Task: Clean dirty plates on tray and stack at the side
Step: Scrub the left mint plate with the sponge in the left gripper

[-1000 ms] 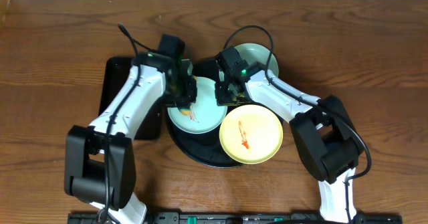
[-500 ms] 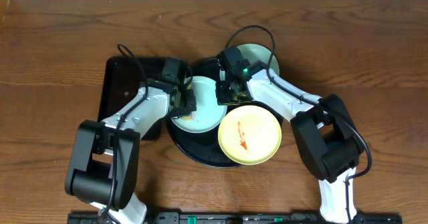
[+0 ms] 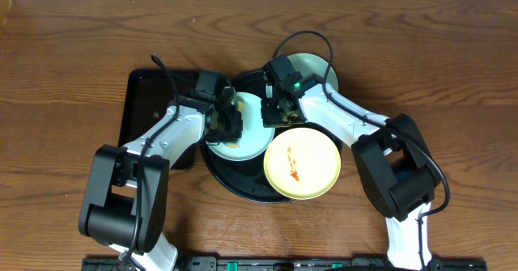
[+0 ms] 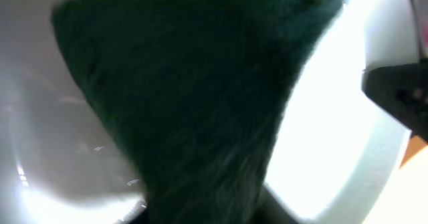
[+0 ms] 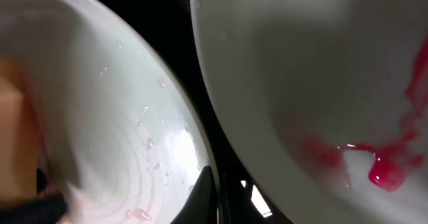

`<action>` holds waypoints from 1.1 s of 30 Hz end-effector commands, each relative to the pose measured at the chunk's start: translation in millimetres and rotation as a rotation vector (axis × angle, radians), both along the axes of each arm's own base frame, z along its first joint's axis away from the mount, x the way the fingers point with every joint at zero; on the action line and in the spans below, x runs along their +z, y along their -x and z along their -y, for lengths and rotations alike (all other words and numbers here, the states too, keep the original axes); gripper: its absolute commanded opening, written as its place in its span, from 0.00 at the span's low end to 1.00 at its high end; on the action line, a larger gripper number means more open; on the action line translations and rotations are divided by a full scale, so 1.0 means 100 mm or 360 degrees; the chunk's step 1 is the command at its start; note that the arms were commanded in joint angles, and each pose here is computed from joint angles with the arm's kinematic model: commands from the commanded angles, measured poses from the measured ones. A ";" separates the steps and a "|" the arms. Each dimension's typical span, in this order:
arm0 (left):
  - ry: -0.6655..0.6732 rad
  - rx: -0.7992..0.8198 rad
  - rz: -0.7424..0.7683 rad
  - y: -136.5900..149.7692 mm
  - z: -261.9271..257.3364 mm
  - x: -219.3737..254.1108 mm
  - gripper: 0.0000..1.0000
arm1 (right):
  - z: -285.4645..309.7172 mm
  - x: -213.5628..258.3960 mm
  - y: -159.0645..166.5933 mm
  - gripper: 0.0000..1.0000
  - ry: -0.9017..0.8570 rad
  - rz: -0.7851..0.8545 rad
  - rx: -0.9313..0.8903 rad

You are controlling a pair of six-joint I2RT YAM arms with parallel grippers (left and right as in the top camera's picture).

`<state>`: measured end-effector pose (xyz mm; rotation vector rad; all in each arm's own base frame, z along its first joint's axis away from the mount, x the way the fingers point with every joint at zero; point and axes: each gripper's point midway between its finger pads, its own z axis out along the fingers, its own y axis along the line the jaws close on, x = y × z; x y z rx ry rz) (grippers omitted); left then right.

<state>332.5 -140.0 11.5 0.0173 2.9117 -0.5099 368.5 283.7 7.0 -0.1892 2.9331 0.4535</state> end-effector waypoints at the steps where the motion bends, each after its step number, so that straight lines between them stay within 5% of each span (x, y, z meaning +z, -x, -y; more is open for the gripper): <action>1: 0.0033 -0.0051 -0.0017 0.04 0.02 -0.03 0.47 | -0.04 -0.12 0.05 0.01 -0.0013 -0.0052 0.0017; 14: 0.0006 0.0101 0.0128 -0.31 -0.16 0.25 0.48 | -0.04 -0.12 0.06 0.01 -0.0013 -0.0052 0.0018; 26: 0.0001 0.0090 0.0117 -0.29 -0.17 0.26 0.67 | -0.04 -0.12 0.05 0.01 -0.0014 -0.0052 0.0017; 33: -0.0001 0.0081 0.0130 -0.32 -0.16 0.29 0.54 | -0.03 -0.12 0.06 0.01 -0.0013 -0.0053 0.0018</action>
